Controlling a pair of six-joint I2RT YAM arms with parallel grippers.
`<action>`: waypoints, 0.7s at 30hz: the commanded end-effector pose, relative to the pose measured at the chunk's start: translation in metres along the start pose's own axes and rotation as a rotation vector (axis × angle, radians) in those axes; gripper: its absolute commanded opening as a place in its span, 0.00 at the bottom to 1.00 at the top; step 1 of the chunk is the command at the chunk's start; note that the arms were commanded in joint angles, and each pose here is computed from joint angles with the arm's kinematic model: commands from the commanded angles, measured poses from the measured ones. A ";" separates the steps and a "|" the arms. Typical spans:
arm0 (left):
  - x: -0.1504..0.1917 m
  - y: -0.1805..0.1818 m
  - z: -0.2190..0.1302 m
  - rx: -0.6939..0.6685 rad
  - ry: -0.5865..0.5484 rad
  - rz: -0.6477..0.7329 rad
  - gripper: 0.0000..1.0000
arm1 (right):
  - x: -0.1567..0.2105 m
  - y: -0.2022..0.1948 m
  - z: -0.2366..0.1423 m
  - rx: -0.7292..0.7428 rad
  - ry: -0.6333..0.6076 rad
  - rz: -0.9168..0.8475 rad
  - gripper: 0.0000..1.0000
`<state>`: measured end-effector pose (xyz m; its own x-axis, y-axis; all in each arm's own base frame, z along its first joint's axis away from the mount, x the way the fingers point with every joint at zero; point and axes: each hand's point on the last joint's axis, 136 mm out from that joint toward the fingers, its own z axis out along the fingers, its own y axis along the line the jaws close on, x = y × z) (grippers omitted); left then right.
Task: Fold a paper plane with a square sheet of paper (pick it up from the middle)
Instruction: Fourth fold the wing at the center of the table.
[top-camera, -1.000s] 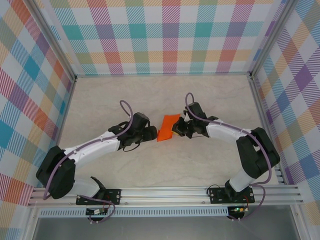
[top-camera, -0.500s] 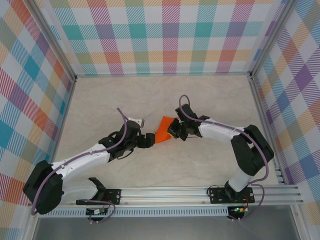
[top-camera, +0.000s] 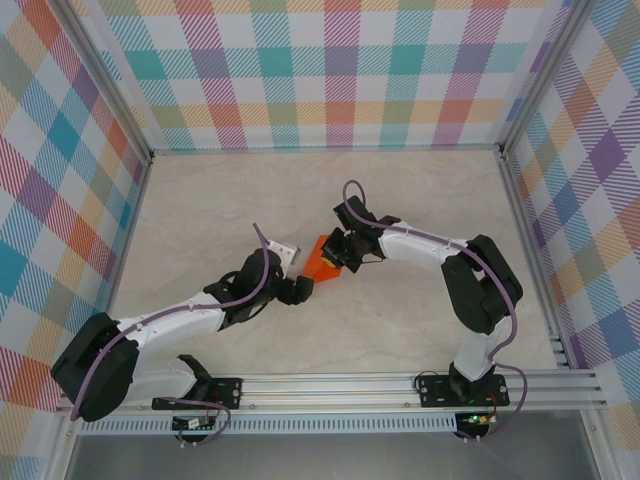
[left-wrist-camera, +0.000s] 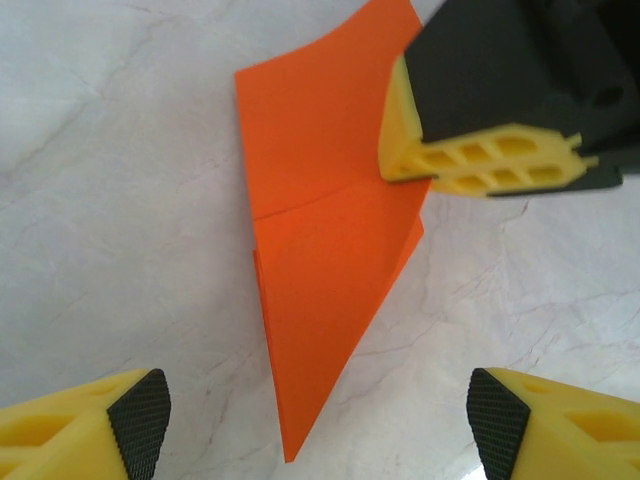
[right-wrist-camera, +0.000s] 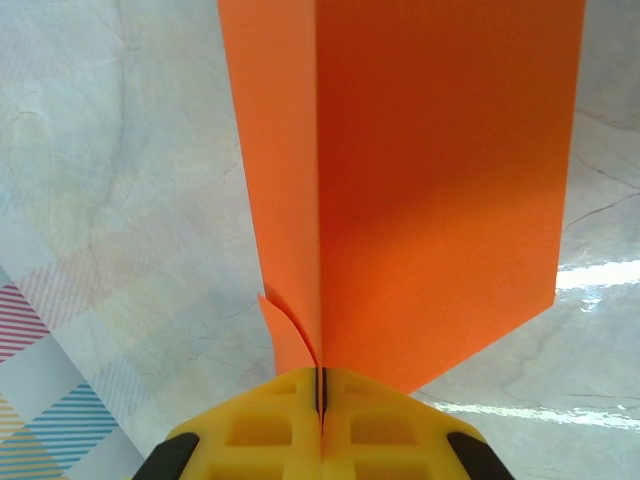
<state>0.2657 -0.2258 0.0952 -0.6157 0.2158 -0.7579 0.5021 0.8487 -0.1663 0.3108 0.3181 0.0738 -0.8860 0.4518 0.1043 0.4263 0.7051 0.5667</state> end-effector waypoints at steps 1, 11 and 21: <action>-0.008 -0.013 0.008 0.063 -0.075 0.120 0.76 | 0.009 -0.002 0.003 0.039 0.048 0.033 0.01; 0.002 -0.012 0.036 0.063 -0.084 0.223 0.53 | 0.013 0.007 0.007 0.060 0.105 0.044 0.01; 0.005 -0.011 0.045 0.055 -0.086 0.200 0.32 | 0.015 0.010 0.010 0.061 0.134 0.065 0.03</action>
<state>0.2835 -0.2496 0.0613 -0.4723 0.3498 -0.8090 0.6348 0.7718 -0.0369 0.3077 0.3316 0.0734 -0.8799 0.4285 0.2054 0.4690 0.7140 0.5199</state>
